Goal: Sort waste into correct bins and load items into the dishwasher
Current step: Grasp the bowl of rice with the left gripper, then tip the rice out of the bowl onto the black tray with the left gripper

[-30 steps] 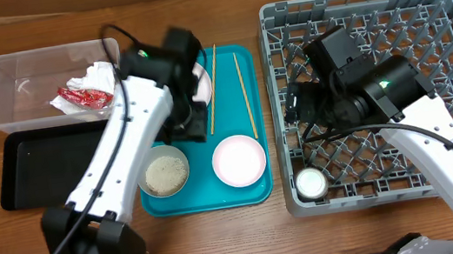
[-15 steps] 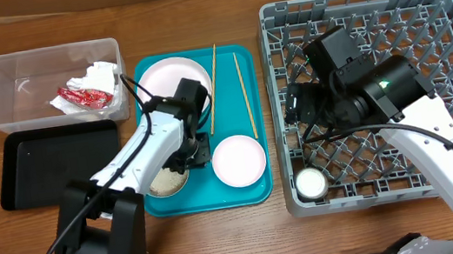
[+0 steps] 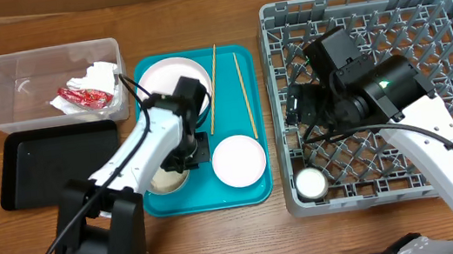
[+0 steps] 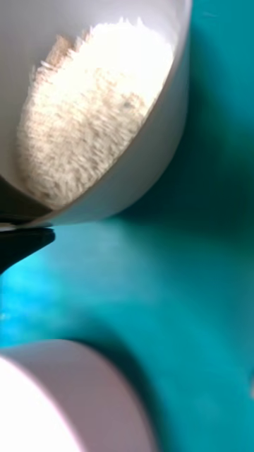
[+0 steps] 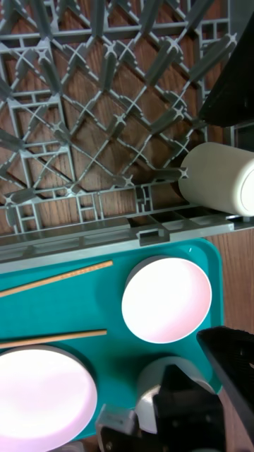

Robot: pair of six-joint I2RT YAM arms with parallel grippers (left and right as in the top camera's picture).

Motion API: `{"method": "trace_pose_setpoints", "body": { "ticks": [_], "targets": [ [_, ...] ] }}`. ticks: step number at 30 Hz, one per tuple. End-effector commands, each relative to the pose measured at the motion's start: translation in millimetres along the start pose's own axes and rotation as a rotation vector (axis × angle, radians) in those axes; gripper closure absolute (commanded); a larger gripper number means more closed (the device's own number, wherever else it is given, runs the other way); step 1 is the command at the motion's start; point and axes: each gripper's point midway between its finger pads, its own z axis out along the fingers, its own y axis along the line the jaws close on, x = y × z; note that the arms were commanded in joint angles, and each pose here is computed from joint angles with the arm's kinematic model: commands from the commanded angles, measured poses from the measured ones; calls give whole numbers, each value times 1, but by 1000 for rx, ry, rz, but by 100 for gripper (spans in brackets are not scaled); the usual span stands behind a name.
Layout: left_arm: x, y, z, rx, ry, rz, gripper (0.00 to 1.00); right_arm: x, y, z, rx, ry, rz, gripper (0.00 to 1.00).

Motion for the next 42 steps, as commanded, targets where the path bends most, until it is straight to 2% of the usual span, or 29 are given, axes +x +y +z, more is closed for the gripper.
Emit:
{"method": "trace_pose_setpoints", "body": {
  "ticks": [1, 3, 6, 9, 11, 15, 22, 26, 31, 33, 42],
  "targets": [
    [-23, -16, -55, 113, -47, 55, 96, -6, 0, -6, -1, -31, -1, 8],
    [-27, -12, -82, 135, -59, 71, 96, -6, 0, -6, -1, -32, -1, 8],
    [-33, 7, -124, 246, -107, 64, 96, -6, 0, -6, -1, -32, -1, 8],
    [-37, 58, -145, 354, -165, -21, 96, -9, 2, -6, -8, -41, -1, 8],
    [-40, 81, -149, 425, -188, -59, 96, -10, 3, -6, -14, -48, -1, 8],
    [-40, 120, -149, 681, -264, -110, 96, -9, 3, -6, -11, -41, -2, 8],
    [-45, 185, -134, 1074, -517, -389, 96, -8, 2, -6, -9, -40, -3, 8],
    [-48, 212, -140, 1288, -663, -480, 96, -8, 2, -6, -8, -40, -3, 8],
    [-54, 228, -157, 1510, -748, -512, 96, -9, 3, -6, -10, -43, -6, 8],
    [-57, 231, -150, 1551, -679, -583, 96, -10, 3, -6, -12, -46, -6, 8],
    [-59, 232, -147, 1595, -597, -664, 96, -10, 2, -6, -6, -50, -10, 7]
  ]
}}
